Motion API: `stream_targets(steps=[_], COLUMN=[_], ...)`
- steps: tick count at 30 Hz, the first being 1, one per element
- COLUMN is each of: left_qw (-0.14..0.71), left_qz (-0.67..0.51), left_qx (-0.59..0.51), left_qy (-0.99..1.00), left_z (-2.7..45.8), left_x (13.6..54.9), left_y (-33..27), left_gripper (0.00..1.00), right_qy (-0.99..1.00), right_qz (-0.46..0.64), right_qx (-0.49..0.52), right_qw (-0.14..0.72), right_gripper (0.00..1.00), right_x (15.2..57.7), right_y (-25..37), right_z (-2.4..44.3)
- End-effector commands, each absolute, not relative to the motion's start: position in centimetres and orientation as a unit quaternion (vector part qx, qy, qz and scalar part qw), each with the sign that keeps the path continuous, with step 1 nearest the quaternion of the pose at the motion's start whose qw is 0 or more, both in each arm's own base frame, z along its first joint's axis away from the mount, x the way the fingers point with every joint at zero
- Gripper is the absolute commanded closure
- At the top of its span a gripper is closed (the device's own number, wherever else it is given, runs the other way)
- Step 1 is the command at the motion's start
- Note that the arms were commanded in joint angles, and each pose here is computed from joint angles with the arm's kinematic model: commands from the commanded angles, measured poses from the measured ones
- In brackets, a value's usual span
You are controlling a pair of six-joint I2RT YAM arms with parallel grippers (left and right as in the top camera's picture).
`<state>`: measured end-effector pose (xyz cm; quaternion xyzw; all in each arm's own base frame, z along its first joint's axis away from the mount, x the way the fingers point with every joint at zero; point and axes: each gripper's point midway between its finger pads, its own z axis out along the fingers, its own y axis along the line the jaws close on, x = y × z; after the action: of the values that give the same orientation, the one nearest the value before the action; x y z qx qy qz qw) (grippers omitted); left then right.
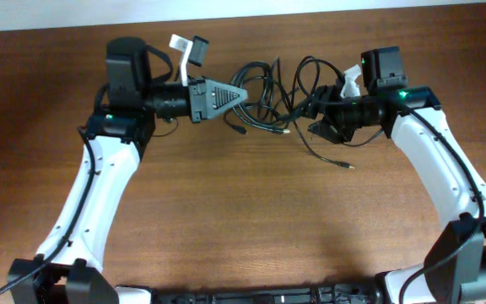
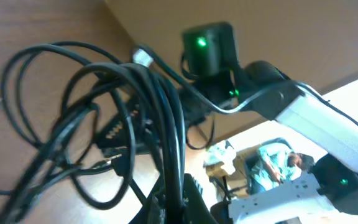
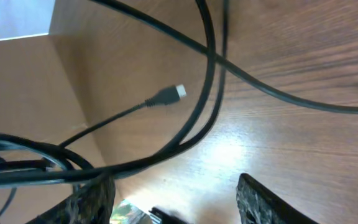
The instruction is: Untangle cables
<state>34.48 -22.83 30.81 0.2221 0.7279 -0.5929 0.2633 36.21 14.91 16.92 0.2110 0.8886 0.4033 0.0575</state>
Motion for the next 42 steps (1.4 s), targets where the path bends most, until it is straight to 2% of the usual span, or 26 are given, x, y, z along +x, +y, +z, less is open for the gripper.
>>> stream_targets(steps=[1,9,12,16,21,25,28,29,33,35,37,42], left_qw=[0.255,0.266,0.275,0.261,0.231,0.242,0.249,0.251,0.261,0.264,0.268,0.273], left_qz=[-0.609,-0.603,-0.592,-0.6,-0.619,-0.622,-0.628,-0.628,-0.628,-0.628,-0.628,-0.626], left_qx=[0.26,0.281,0.27,0.261,0.264,0.285,0.291,0.291,0.298,0.299,0.302,0.303], left_qy=[0.704,0.698,0.708,0.71,0.703,0.688,0.677,0.676,0.67,0.668,0.665,0.665], left_z=[32.7,33.0,32.6,32.7,33.0,33.7,34.6,34.7,35.1,35.3,35.4,35.5], left_x=[32.1,31.6,32.2,32.0,30.7,30.3,30.3,30.3,30.3,30.3,30.4,30.5], left_y=[-24.5,-26.4,-26.3,-26.4,-27.3,-28.2,-28.1,-28.1,-28.2,-28.2,-28.2,-28.2], left_gripper=[1.0,1.0,1.0,1.0,1.0,1.0,1.0,1.0,1.0,1.0,1.0,1.0], right_qy=[0.883,0.866,0.873,0.897,0.897,0.901,0.902,0.902,0.887,0.876,0.862,0.842], right_qz=[0.419,0.461,0.446,0.38,0.381,0.377,0.374,0.374,0.411,0.426,0.442,0.448], right_qx=[0.208,0.194,0.197,0.221,0.221,0.208,0.211,0.212,0.211,0.223,0.246,0.294], right_qw=[0.041,0.01,0.007,0.048,0.046,0.044,0.044,0.043,0.013,-0.006,-0.031,-0.066], right_gripper=[0.38,0.39,0.39,0.39,0.39,0.56,0.85,0.86,0.86,0.83,0.76,0.75], right_x=[35.9,34.9,34.6,35.8,35.7,35.4,35.3,35.3,34.6,34.4,34.1,33.9], right_y=[15.6,16.8,16.5,14.5,15.5,17.3,17.3,17.3,18.5,19.0,19.4,19.7], right_z=[16.9,18.0,17.5,15.7,15.8,15.7,15.6,15.6,16.6,17.0,17.5,17.8])
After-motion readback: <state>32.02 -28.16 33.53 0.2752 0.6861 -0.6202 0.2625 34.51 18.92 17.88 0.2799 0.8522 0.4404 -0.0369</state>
